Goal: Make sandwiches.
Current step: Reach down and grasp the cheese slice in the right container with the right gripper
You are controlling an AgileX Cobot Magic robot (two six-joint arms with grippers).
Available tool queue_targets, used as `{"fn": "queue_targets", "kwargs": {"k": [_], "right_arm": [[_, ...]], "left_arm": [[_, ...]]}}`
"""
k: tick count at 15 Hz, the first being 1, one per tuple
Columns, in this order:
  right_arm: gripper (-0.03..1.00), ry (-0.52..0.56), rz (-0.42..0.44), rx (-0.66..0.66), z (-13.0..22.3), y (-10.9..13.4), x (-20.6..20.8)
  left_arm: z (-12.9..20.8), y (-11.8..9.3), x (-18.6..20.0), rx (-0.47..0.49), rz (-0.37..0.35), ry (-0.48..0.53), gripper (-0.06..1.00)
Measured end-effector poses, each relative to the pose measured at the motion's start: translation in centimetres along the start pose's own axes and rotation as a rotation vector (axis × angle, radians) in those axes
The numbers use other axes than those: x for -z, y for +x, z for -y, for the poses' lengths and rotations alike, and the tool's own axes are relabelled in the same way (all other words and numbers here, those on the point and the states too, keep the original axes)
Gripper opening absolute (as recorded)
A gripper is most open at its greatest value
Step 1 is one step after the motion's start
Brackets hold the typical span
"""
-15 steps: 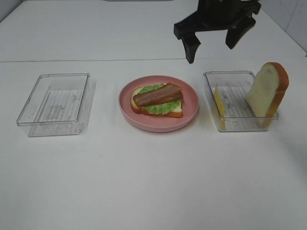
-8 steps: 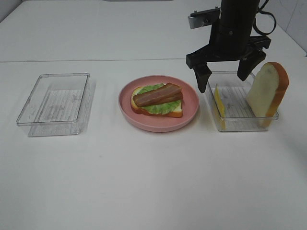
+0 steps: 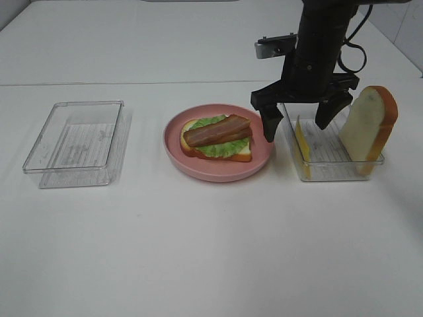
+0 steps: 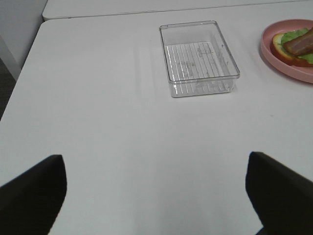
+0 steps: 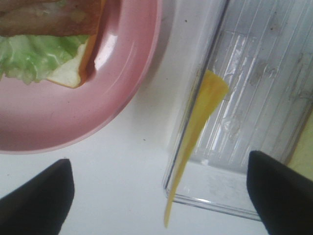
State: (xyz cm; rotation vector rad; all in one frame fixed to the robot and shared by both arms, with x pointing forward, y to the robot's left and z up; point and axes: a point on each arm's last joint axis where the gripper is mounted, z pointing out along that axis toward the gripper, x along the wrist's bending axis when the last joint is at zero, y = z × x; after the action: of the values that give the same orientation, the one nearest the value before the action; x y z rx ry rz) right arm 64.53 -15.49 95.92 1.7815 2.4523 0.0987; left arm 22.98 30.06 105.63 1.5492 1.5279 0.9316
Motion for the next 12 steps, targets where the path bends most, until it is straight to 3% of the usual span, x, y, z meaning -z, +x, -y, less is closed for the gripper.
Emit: {"fn": "queue_targets", "kwargs": {"k": [2,8,10,12], "right_arm": [[0.92,-0.001,-0.011,-0.029,-0.1,-1.2,-0.5],[0.91,0.031,-0.04,-0.008,-0.2,-1.0,-2.2],[0.88,0.033,-0.04,-0.005,-0.2,-1.0,-2.2],[0.78,0.033,-0.04,-0.004,-0.2,-1.0,-2.2]], "left_arm": [[0.0,0.0,0.0,0.0,0.0,0.0,0.91],[0.0,0.0,0.0,0.0,0.0,0.0,0.91],[0.0,0.0,0.0,0.0,0.0,0.0,0.91],[0.0,0.0,0.0,0.0,0.0,0.0,0.91]]}}
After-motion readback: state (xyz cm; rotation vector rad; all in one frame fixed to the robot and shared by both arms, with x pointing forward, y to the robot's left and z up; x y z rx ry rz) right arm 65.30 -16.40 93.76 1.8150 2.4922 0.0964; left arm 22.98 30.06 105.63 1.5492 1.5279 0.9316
